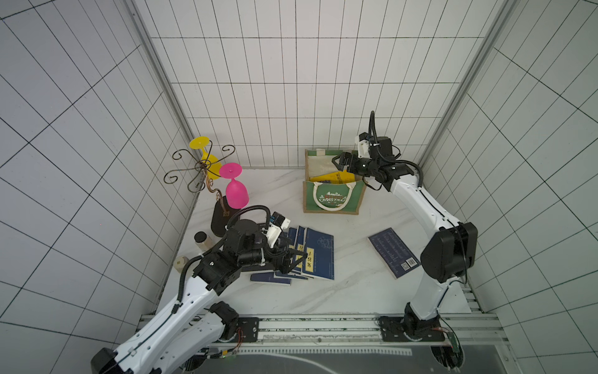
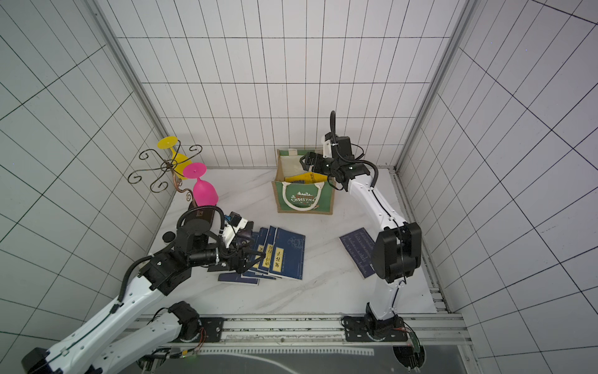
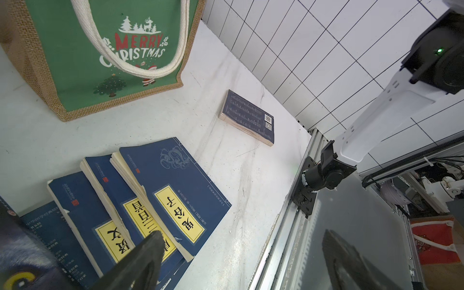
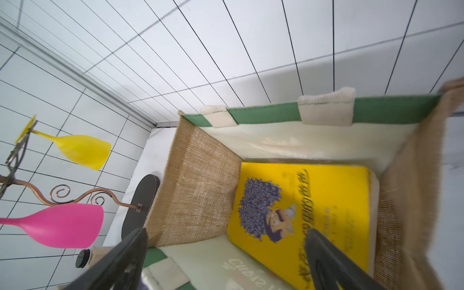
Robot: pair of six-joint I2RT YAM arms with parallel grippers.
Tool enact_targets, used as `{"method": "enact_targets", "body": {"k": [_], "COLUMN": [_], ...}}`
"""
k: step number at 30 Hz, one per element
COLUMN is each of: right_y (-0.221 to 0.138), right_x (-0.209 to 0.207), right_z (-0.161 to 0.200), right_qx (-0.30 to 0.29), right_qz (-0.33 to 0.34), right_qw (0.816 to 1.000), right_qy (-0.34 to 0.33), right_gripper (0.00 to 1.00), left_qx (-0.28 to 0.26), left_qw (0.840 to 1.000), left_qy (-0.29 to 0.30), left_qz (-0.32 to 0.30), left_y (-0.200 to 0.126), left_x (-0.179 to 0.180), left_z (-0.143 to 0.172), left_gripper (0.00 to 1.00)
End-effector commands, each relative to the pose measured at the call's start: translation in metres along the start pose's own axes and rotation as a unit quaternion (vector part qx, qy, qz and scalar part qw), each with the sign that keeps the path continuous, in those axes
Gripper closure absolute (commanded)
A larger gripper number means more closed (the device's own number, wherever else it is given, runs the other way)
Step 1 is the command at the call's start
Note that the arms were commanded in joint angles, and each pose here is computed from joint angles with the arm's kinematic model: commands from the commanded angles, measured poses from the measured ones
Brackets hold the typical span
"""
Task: Put the books into the canvas bag
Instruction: Place the book in the canvas bag, then pick up the book from the book.
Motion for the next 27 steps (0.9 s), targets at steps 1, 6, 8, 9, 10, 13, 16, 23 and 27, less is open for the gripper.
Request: {"method": "enact_targets", "body": {"k": [1,6,8,9,10,13,16,23,27], "right_y": [-0.046,-0.073,-0.080,-0.081,-0.082,-0.082,-0.080,-0.061,-0.050], "right_x": [0.022,0.020,0.020,0.016,0.013,0.006,-0.005,-0.038,-0.047], "right_z": [-0.008,0.022,0.043,0.059,0.073,0.118,0.168,0.265,0.299], "right_qx": [-0.034,-0.028,-0.011,0.004,0.017,0.046,0.076,0.143,0.183], "right_qz": [-0.006,-0.013,-0.028,-0.026,-0.027,-0.038,-0.056,-0.065,-0.056], "right_qw": [0.998,0.998,0.997,0.998,0.998,0.997,0.995,0.987,0.981], "right_qy": [-0.054,-0.060,-0.065,-0.063,-0.062,-0.056,-0.039,0.008,0.014], "right_gripper": [0.02,0.02,0.02,0.02,0.01,0.02,0.02,0.01,0.02], "left_qx": [-0.005,0.005,0.005,0.006,0.006,0.007,0.012,0.040,0.063], "left_qw": [1.000,0.999,0.998,0.997,0.997,0.995,0.993,0.989,0.985], "left_qy": [-0.009,-0.033,-0.050,-0.059,-0.067,-0.087,-0.099,-0.126,-0.142], "left_qz": [-0.016,-0.026,-0.038,-0.042,-0.043,-0.052,-0.066,-0.073,-0.072], "left_y": [0.009,0.023,0.027,0.030,0.033,0.040,0.045,0.060,0.073], "left_x": [0.006,0.012,0.019,0.022,0.025,0.032,0.040,0.051,0.054], "left_z": [0.000,0.007,0.012,0.015,0.018,0.024,0.030,0.046,0.062], "left_gripper": [0.03,0.03,0.03,0.03,0.03,0.03,0.03,0.03,0.03]}}
Point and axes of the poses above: each gripper's point midway between its finger pads, its own y axis out along the fingers, its own x axis along the line the jaws close on, z = x × y, the point moved 1 cm from there along -y, back along the fingers, and after that the axes turned 9 degrees about y, right-handed, at the moved point
